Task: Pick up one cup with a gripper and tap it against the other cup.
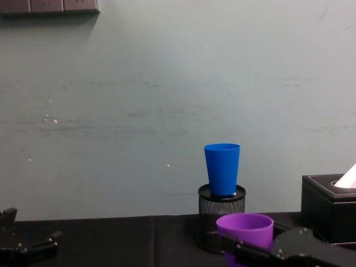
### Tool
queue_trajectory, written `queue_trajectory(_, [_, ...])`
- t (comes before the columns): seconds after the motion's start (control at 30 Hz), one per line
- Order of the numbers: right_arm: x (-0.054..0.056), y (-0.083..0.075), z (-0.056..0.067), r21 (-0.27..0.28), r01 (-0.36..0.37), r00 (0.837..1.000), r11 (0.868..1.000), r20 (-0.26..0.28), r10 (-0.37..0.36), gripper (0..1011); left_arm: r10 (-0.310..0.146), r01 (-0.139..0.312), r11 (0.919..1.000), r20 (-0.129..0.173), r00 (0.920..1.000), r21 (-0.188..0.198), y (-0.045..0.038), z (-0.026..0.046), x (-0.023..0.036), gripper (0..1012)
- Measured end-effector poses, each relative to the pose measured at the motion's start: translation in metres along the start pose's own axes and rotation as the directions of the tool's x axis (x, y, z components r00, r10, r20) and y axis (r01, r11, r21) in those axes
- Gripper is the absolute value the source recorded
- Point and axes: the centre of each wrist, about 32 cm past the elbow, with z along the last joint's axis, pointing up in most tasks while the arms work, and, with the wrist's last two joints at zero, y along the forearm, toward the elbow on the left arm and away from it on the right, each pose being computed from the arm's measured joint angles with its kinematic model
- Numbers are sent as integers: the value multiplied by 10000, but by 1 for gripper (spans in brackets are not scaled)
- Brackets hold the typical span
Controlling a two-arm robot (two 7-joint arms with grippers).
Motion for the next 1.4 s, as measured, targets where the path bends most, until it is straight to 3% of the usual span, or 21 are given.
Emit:
queue_trajectory(0.47, [-71,-37,-245,-144,-72,9998,9999,-208,69,735,0,0,10000,0,10000,0,0,0,0,1000])
queue_trajectory(1.0, [-71,-41,-291,-280,20,9992,9996,-403,-31,738,0,0,10000,0,10000,0,0,0,0,1000])
queue_trajectory(1.17, [-73,-41,-290,-266,12,9992,9996,-390,-23,836,0,0,10000,-1,10000,0,0,0,0,1000])
queue_trajectory(1.2, [-73,-41,-290,-263,10,9992,9997,-387,-20,903,0,0,10000,0,10000,0,0,0,0,1000])
queue_trajectory(1.4, [-75,-42,-291,-254,2,9993,9997,-377,-12,1002,0,0,10000,0,10000,0,0,0,0,1000])
